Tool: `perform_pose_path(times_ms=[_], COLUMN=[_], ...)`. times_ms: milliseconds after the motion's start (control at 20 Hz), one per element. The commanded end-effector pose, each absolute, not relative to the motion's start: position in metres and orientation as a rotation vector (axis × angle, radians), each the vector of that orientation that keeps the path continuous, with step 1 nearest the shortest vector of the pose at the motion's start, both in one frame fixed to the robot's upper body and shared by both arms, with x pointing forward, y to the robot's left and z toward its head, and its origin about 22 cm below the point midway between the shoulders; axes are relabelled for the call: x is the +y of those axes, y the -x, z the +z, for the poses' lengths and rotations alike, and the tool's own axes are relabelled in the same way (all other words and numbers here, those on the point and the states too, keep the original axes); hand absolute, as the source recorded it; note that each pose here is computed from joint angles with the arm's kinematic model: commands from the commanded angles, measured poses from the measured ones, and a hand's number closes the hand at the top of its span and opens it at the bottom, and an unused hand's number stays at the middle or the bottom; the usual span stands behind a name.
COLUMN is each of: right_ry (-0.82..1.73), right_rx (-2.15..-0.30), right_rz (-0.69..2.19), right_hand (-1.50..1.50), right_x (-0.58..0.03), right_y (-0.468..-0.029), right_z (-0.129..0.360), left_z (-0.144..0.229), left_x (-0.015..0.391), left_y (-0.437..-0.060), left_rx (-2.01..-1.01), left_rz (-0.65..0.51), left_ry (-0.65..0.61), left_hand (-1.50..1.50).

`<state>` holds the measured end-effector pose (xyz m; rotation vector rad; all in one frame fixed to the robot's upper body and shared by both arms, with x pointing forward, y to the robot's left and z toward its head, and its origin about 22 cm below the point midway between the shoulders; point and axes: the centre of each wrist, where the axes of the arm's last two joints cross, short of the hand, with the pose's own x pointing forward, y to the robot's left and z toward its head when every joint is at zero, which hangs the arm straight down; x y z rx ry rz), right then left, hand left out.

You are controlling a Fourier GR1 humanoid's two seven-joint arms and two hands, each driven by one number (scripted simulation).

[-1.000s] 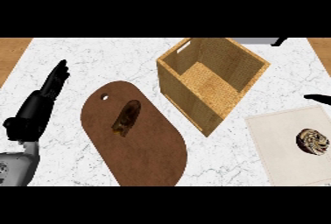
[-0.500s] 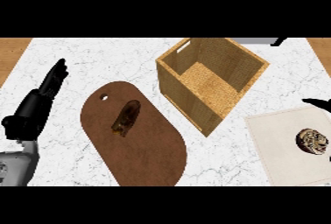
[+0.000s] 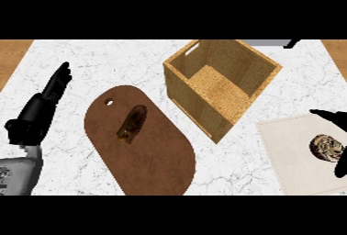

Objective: Pick the cupcake from the placemat and place it in the basket

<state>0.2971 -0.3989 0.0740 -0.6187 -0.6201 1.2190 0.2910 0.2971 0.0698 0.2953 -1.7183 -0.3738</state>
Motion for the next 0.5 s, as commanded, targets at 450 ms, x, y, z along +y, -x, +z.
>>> perform_pose_path(times_ms=[450], right_ry=[0.617], right_rx=[-0.582], right_rz=[1.198], right_hand=[-1.5], right_x=[-0.405], right_y=[-0.302], right_z=[0.058], left_z=[0.098], left_x=[0.288], left_y=[-0.292], left_rx=[-1.72], left_rz=[-0.371], left_ry=[-0.296], left_hand=[0.0])
